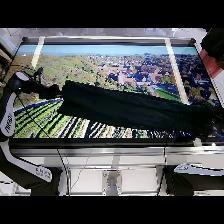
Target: Fold the clothes and pants, and hang the long-sleeved shirts on hangers.
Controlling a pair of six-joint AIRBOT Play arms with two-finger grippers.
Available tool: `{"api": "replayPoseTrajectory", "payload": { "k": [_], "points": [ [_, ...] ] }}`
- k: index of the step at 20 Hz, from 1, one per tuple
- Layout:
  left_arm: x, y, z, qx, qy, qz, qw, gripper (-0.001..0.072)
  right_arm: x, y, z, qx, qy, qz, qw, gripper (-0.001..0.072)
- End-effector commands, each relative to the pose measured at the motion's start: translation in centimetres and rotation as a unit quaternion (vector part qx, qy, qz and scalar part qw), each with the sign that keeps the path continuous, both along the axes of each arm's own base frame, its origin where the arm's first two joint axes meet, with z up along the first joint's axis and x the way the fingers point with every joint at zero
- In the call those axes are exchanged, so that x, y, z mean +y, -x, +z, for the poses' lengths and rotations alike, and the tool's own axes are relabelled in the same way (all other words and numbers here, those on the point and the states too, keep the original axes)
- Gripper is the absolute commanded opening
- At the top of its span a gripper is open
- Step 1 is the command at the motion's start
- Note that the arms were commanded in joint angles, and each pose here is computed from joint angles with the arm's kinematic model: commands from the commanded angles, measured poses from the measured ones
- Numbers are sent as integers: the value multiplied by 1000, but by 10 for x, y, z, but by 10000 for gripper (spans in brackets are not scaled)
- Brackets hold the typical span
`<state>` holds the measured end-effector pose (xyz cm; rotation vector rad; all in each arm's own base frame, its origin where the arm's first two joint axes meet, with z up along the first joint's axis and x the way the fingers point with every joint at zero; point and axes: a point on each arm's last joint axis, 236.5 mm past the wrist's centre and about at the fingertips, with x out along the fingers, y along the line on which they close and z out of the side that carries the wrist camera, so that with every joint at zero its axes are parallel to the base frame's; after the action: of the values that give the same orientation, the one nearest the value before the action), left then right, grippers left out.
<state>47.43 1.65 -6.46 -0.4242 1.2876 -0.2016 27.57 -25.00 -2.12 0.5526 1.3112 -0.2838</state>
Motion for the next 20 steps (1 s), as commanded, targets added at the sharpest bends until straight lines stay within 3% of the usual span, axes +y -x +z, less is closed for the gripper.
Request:
{"api": "replayPoseTrajectory", "payload": {
  "k": [1,3,8,9,10,11,16,20],
  "points": [
    [18,-16,-4,-27,-45,21,998,400,11,3,-1,7,-24,3,1000,443],
    [17,-24,-9,-38,-51,24,998,439,20,5,-7,9,-40,2,999,443],
    [-16,-25,-41,-23,-52,-19,998,434,35,15,-28,23,-64,-3,998,443],
    [-24,-26,-44,-28,-56,-36,997,339,35,16,-29,24,-64,-3,998,443],
    [-28,-29,-43,-38,-60,-47,996,127,34,15,-28,22,-61,-3,998,443],
    [-32,-31,-39,-46,-64,-55,995,8,32,14,-26,18,-55,-5,998,443],
    [-20,-14,22,-54,-55,-49,996,6,19,25,-18,32,-11,3,999,443],
    [7,43,82,-9,-34,-34,999,7,11,29,-13,35,11,3,999,443]
  ]
}}
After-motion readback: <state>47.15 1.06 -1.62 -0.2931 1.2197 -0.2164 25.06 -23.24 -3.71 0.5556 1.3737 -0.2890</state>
